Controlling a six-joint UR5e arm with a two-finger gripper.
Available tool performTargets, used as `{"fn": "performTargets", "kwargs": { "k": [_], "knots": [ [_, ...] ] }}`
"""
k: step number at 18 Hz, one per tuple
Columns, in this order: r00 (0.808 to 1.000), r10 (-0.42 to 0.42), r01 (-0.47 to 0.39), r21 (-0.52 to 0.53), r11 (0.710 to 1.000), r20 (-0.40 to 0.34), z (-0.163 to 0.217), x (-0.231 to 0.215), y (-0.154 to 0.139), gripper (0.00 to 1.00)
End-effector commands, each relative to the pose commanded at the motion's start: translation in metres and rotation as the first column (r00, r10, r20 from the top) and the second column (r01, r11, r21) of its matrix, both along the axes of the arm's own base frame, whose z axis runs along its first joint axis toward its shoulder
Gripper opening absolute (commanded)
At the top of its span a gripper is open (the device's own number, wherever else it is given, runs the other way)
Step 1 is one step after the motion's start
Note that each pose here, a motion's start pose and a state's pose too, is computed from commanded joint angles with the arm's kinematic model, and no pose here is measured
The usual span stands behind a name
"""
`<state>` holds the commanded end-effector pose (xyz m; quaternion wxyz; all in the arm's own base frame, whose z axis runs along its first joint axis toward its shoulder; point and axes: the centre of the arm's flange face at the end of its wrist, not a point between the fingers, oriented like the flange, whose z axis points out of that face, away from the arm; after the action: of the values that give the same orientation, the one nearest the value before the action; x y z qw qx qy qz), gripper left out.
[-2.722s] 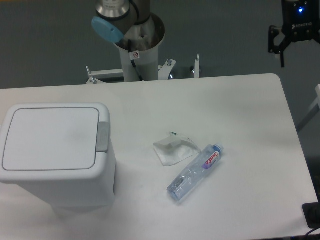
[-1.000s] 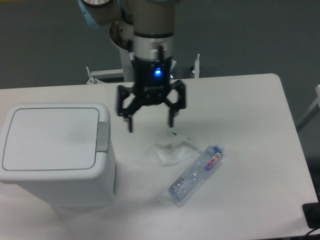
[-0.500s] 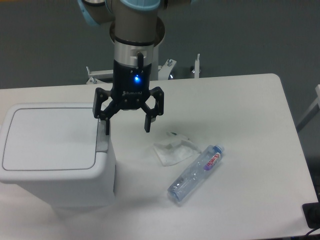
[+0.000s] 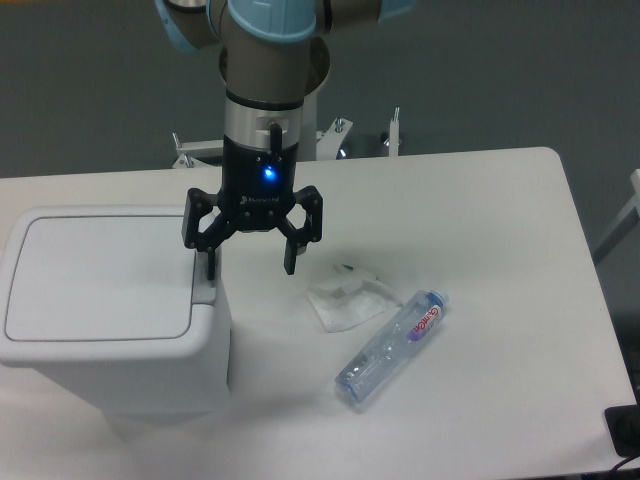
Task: Open the trash can
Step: 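Lower the gripper onto the grey lid tab and press it, then hold the gripper on the tab as the lid springs open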
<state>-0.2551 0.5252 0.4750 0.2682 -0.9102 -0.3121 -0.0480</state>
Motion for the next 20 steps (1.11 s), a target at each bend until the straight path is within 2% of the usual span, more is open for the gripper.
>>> {"fn": "performTargets", "kwargs": {
  "k": [16, 18, 20],
  "knots": [
    [1.0, -0.001, 0.001, -0.003, 1.0, 0.0, -0.003, -0.002, 0.002, 1.0],
    [1.0, -0.007, 0.008, 0.024, 1.0, -0.028, 0.017, -0.003, 0.003, 1.0],
    [0.996, -0.002, 0.008, 0.075, 0.997, -0.089, 0.049, -0.013, 0.002, 1.0]
  ]
}}
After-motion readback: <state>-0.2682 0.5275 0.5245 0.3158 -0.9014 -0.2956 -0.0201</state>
